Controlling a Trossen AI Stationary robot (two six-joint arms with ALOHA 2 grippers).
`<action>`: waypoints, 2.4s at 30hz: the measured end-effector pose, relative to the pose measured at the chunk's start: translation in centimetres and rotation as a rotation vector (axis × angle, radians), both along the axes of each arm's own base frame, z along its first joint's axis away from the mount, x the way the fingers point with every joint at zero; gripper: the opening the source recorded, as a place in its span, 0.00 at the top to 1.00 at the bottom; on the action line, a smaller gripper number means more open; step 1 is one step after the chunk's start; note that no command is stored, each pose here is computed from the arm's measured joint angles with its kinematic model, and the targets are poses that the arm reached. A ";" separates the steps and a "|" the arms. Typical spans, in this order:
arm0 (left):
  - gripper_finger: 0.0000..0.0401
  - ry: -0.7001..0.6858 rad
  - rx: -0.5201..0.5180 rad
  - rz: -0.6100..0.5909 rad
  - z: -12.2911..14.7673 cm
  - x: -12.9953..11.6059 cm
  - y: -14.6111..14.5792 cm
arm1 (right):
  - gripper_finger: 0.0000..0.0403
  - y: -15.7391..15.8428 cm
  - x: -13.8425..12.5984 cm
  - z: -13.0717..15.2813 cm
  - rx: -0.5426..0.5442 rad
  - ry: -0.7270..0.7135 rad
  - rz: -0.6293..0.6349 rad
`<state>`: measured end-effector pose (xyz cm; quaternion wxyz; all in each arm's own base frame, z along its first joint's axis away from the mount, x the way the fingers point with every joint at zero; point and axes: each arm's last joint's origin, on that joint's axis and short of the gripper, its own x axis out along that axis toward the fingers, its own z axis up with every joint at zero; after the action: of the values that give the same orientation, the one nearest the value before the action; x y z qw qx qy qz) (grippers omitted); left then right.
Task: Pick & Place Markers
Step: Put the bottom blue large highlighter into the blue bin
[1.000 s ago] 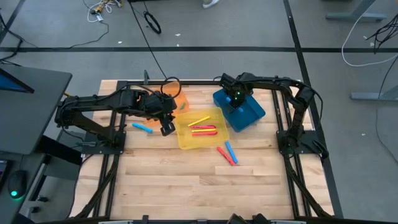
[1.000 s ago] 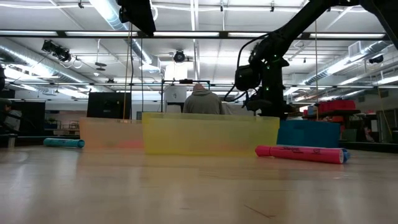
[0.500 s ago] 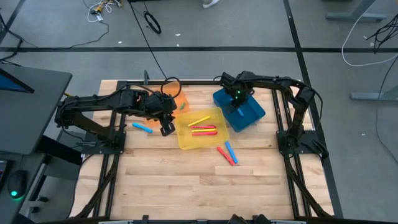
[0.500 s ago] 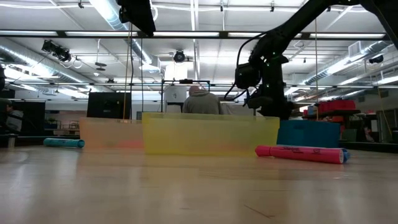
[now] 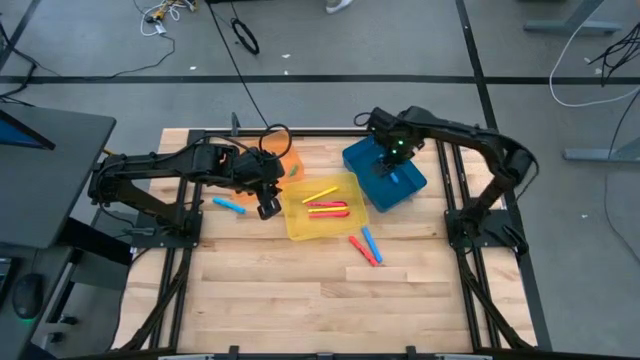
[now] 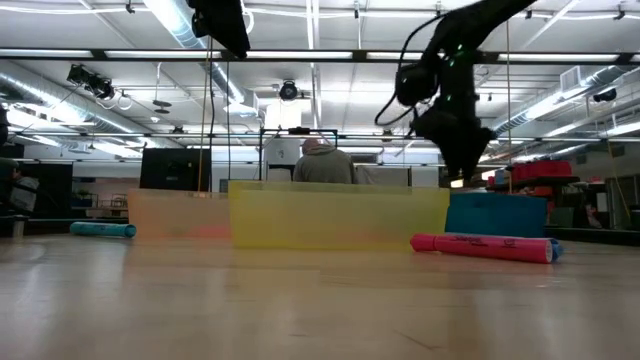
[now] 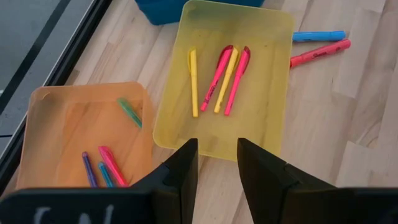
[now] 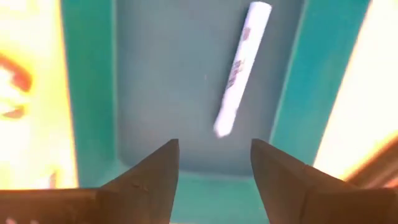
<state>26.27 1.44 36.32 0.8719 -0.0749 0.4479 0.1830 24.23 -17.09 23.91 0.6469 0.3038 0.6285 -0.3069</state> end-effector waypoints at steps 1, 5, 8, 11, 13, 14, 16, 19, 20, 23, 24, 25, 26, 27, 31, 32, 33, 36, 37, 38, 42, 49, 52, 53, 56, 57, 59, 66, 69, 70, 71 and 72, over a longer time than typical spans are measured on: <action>0.71 0.000 0.000 0.000 0.0 0.0 0.0 | 0.50 0.5 -0.3 0.8 -0.001 -0.012 -0.008; 0.71 0.001 0.002 -0.004 0.0 0.0 0.0 | 0.50 3.4 -1.4 3.8 -0.008 -0.070 0.000; 0.71 0.003 0.006 -0.008 0.0 0.0 0.0 | 0.50 5.9 -1.9 5.4 -0.012 -0.100 0.007; 0.71 0.004 0.009 -0.011 0.0 0.0 0.1 | 0.50 8.8 -1.6 6.2 0.005 -0.126 0.026; 0.71 0.005 0.010 -0.013 0.0 0.0 0.1 | 0.50 10.8 -1.1 6.3 0.027 -0.134 0.060; 0.71 0.005 0.010 -0.013 0.0 0.0 0.1 | 0.50 11.7 -0.9 6.3 0.037 -0.136 0.080; 0.71 0.005 0.010 -0.014 0.0 0.0 0.1 | 0.50 13.3 -0.4 6.3 0.048 -0.145 0.105; 0.71 0.005 0.010 -0.014 0.0 0.0 0.1 | 0.50 15.4 0.5 6.4 0.058 -0.207 0.088; 0.71 0.006 0.010 -0.014 0.0 0.0 0.1 | 0.50 15.9 0.7 6.5 0.064 -0.229 0.069; 0.71 0.010 0.018 -0.026 0.0 0.0 0.1 | 0.50 17.6 1.5 6.5 0.079 -0.283 0.020; 0.71 0.010 0.018 -0.026 0.0 0.0 0.1 | 0.50 18.1 1.9 6.3 0.080 -0.293 0.006; 0.71 0.010 0.018 -0.026 0.0 0.0 0.1 | 0.50 18.6 2.2 6.1 0.080 -0.289 -0.008; 0.71 0.010 0.018 -0.026 0.0 0.0 0.1 | 0.51 19.2 2.4 5.7 0.077 -0.277 -0.017; 0.71 0.011 0.018 -0.026 0.0 0.0 0.1 | 0.51 19.7 2.7 5.4 0.080 -0.265 -0.020; 0.71 0.013 0.018 -0.027 0.0 0.0 0.1 | 0.54 21.5 4.2 3.2 0.079 -0.201 -0.011; 0.71 0.013 0.018 -0.027 0.0 0.0 0.1 | 0.54 21.8 4.5 2.7 0.078 -0.185 -0.010; 0.71 0.014 0.018 -0.027 0.0 0.0 0.1 | 0.55 22.0 4.8 2.2 0.075 -0.166 -0.008; 0.71 0.016 0.018 -0.028 0.0 -0.1 0.1 | 0.57 22.7 5.4 0.8 0.050 -0.120 -0.019; 0.71 0.017 0.019 -0.028 0.0 -0.1 0.1 | 0.58 22.9 5.6 0.4 0.036 -0.110 -0.019; 0.71 0.018 0.018 -0.029 0.0 -0.1 0.1 | 0.58 23.1 5.8 0.0 0.026 -0.101 -0.026; 0.71 0.021 0.004 -0.057 -0.1 -0.1 0.0 | 0.60 23.4 6.2 -1.5 0.005 -0.083 -0.037; 0.71 0.028 -0.001 -0.073 -0.1 -0.1 -0.1 | 0.62 23.2 5.0 -5.2 0.044 -0.054 -0.094; 0.71 0.031 -0.001 -0.073 -0.1 -0.1 -0.1 | 0.62 23.2 4.8 -6.1 0.060 -0.072 -0.094; 0.71 0.031 -0.001 -0.073 -0.1 -0.1 -0.1 | 0.62 23.2 4.8 -6.4 0.062 -0.079 -0.095; 0.71 0.032 -0.001 -0.073 -0.1 -0.1 -0.1 | 0.62 23.0 4.7 -6.7 0.046 -0.085 -0.102; 0.71 0.032 -0.002 -0.073 -0.1 -0.1 -0.1 | 0.62 23.0 4.6 -6.8 0.036 -0.085 -0.102; 0.71 0.032 -0.002 -0.073 -0.1 -0.1 -0.1 | 0.62 22.9 4.6 -7.1 0.027 -0.089 -0.103; 0.71 0.033 -0.002 -0.073 -0.1 -0.1 -0.1 | 0.62 23.1 4.2 -8.5 0.049 -0.118 -0.140; 0.71 0.033 -0.002 -0.073 -0.1 -0.1 -0.1 | 0.62 23.0 3.8 -9.2 0.050 -0.113 -0.147; 0.71 0.033 -0.002 -0.073 -0.1 -0.1 -0.1 | 0.62 22.9 3.6 -9.3 0.054 -0.105 -0.147; 0.71 0.033 -0.002 -0.073 -0.1 -0.1 -0.1 | 0.62 22.9 3.5 -9.5 0.061 -0.099 -0.146; 0.71 0.033 -0.002 -0.073 -0.1 -0.1 -0.1 | 0.62 23.0 3.4 -9.8 0.070 -0.095 -0.145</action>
<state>26.12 1.36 36.21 0.8704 -0.0564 0.4648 0.1519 27.58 5.87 14.15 0.6410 0.3854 0.5836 -0.3161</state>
